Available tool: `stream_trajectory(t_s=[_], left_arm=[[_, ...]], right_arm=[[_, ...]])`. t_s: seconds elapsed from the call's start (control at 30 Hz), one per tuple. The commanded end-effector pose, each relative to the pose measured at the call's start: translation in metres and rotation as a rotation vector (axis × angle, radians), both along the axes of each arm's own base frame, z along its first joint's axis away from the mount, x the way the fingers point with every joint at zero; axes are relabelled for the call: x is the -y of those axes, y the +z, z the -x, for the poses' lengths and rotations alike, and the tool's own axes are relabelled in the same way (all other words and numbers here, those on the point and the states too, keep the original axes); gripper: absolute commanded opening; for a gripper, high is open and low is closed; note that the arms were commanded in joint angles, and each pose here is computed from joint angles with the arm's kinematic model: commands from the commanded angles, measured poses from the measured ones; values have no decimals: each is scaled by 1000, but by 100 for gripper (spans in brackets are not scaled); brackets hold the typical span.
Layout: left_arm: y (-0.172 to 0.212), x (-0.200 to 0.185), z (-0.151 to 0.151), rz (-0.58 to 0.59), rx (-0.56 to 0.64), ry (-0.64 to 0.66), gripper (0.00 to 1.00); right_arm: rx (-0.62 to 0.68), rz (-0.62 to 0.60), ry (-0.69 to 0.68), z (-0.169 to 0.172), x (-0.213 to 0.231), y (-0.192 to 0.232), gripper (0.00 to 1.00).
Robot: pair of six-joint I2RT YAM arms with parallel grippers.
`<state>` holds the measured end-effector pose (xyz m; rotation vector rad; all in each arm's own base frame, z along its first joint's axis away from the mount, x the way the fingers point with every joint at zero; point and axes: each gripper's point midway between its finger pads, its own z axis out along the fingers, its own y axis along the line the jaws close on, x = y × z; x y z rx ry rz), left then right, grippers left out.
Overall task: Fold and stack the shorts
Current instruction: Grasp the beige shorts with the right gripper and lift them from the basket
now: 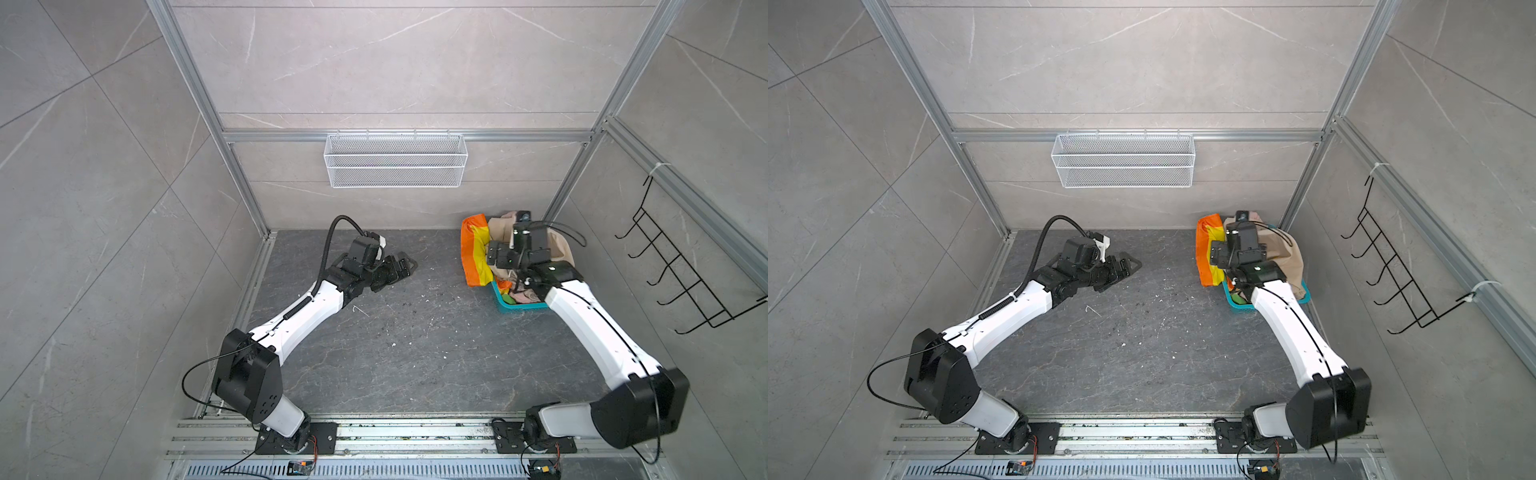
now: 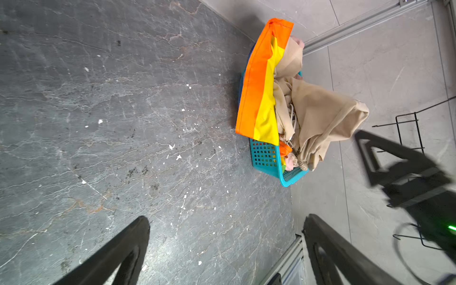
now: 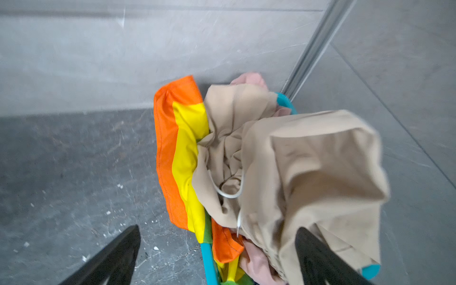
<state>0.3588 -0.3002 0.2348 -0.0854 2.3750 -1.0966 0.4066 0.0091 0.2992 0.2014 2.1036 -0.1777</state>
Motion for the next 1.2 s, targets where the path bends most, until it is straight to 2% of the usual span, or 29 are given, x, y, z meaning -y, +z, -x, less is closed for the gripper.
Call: stream_trajectory(t_s=[0.0,0.17,0.3,0.4,0.7,0.87,1.0,1.07,1.17], left_arm=[[10,18,5,9,22,-74,100],[11,34,6,30,-1,-121,100],[8,38,3,16,-1,-138,100],[1,42,0,6,-14,-145,100],[-9,44,3,22,-39,-157,100],[-15,46,9,32,-57,-183,100],[-13,48,12,39,-55,-203,100],[-8,49,15,49,-47,-223,100],[-5,48,17,44,-24,-239,100]], right_arm=[[-153,-115,-161,26,44,-32,99],[-188,-366,-244,21,81,-63,99],[-209,-534,-170,-8,65,-89,99],[-220,-603,-140,-21,56,-100,99],[-166,-593,-121,-2,51,-83,98],[-192,-573,-94,3,34,-91,98],[-246,-508,-112,-3,25,-105,97],[-285,-483,-150,-9,30,-117,92],[-326,-407,-247,-8,48,-131,78]])
